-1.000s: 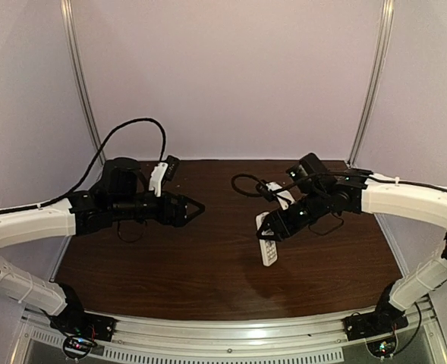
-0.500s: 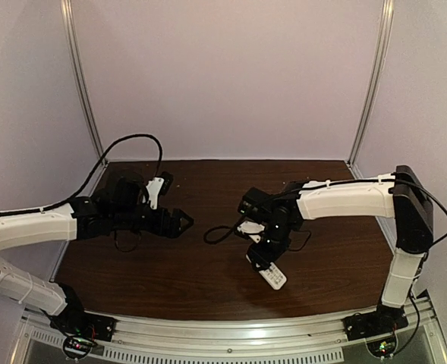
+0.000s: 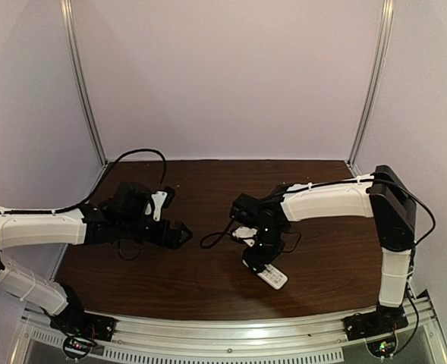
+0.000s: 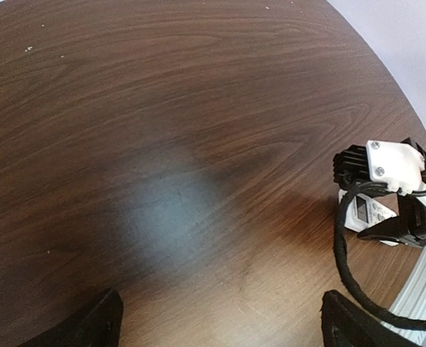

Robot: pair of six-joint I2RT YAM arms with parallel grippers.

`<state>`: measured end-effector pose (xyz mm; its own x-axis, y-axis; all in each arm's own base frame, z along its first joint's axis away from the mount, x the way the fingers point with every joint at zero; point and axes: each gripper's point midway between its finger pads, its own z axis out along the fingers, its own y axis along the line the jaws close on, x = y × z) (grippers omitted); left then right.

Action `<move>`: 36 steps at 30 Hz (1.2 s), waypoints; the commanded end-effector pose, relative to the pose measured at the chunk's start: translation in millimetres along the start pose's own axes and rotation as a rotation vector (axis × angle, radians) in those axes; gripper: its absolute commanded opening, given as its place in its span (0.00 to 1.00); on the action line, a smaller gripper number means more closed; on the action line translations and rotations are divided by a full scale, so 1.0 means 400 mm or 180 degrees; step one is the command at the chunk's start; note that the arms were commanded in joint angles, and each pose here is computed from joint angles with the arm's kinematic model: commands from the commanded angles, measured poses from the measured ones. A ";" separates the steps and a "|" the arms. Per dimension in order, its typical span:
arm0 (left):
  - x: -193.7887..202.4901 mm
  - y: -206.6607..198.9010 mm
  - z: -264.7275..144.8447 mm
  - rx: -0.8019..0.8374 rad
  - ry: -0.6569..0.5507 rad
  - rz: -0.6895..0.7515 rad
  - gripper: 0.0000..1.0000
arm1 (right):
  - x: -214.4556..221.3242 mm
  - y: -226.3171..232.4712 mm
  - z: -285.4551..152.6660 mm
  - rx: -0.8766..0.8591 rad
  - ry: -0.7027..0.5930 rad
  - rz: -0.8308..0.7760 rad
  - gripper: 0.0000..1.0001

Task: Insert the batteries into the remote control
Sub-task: Place the remote control at the center of the board, then reset both arms

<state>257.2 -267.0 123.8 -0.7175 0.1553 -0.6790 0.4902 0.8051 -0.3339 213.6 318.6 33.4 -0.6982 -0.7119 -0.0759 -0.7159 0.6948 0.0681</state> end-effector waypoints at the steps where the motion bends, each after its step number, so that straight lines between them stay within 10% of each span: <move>1: -0.014 0.013 0.010 -0.0050 -0.0107 -0.0034 0.97 | 0.005 -0.016 0.035 0.0183 0.0107 -0.0037 0.39; 11: -0.018 0.012 0.019 -0.0034 -0.0010 0.0019 0.97 | -0.028 0.028 0.017 -0.0109 -0.0052 -0.0048 0.72; 20: -0.156 -0.006 -0.035 0.0018 -0.0183 0.0168 0.97 | -0.153 0.032 -0.198 -0.0610 -0.1119 0.0104 0.99; 36: -0.303 0.251 -0.111 -0.0665 -0.0192 -0.0223 0.97 | -0.055 -0.352 -0.543 -0.0553 -0.3223 0.1318 1.00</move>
<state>376.6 -192.6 231.7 -0.6548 0.0602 -0.7534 0.3756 0.8910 -0.2552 320.6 248.0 241.2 -0.6421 -0.0691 -0.7635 -0.5278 0.7621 0.3749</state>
